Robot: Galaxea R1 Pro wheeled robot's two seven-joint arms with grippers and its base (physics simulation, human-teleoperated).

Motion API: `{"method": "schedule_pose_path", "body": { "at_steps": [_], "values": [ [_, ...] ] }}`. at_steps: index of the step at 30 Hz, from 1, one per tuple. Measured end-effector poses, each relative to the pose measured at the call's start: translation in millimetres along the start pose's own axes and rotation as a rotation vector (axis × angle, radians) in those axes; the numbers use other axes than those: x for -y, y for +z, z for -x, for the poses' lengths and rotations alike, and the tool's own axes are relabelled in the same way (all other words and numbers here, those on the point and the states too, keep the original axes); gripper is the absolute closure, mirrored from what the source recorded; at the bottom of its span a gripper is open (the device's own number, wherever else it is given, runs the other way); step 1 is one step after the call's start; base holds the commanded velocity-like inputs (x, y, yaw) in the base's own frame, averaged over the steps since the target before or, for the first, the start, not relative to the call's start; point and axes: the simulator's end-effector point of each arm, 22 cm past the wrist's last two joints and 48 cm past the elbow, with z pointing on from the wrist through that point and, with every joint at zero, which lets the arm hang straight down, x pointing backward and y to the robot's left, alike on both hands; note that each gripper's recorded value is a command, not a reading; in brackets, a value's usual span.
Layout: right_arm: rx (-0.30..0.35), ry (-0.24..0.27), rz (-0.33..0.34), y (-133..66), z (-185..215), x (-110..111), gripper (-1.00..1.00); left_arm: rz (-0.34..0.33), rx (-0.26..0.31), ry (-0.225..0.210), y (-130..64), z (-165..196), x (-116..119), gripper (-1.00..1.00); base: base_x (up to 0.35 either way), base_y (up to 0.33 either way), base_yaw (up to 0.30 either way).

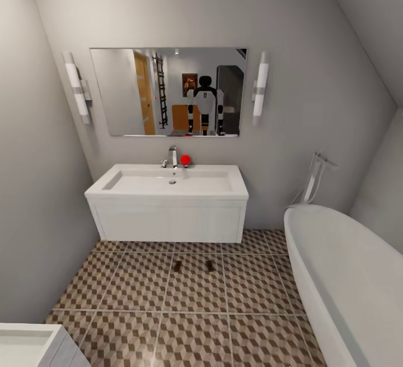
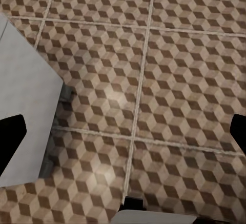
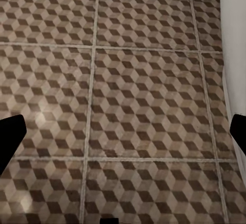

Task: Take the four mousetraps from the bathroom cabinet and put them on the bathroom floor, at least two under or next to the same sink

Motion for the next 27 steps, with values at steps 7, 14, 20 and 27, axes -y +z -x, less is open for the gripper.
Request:
{"method": "schedule_pose_path", "body": {
  "at_steps": [7, 14, 20, 27],
  "values": [
    [-0.002, 0.0, -0.001, 0.0, -0.6, 0.7, -1.0, 0.0, -0.002, 0.002, 0.0, -0.6, -0.1, -1.0, -0.263, 0.0, 0.0],
    [-0.001, 0.001, -0.002, 0.0, -0.5, 1.0, -1.0, 0.0, -0.002, 0.002, 0.0, -0.8, -0.1, -1.0, -0.327, 0.0, 0.0],
    [-0.001, 0.002, -0.003, 0.0, -0.4, 1.2, -1.0, 0.001, -0.007, 0.003, -0.5, -2.5, -0.8, -1.0, -0.338, 0.0, 0.0],
    [0.0, 0.003, -0.003, 0.2, 0.1, 1.3, -1.0, 0.001, -0.009, 0.004, -0.9, -3.4, -1.1, -1.0, -0.339, 0.0, 0.0]
  ]
}}
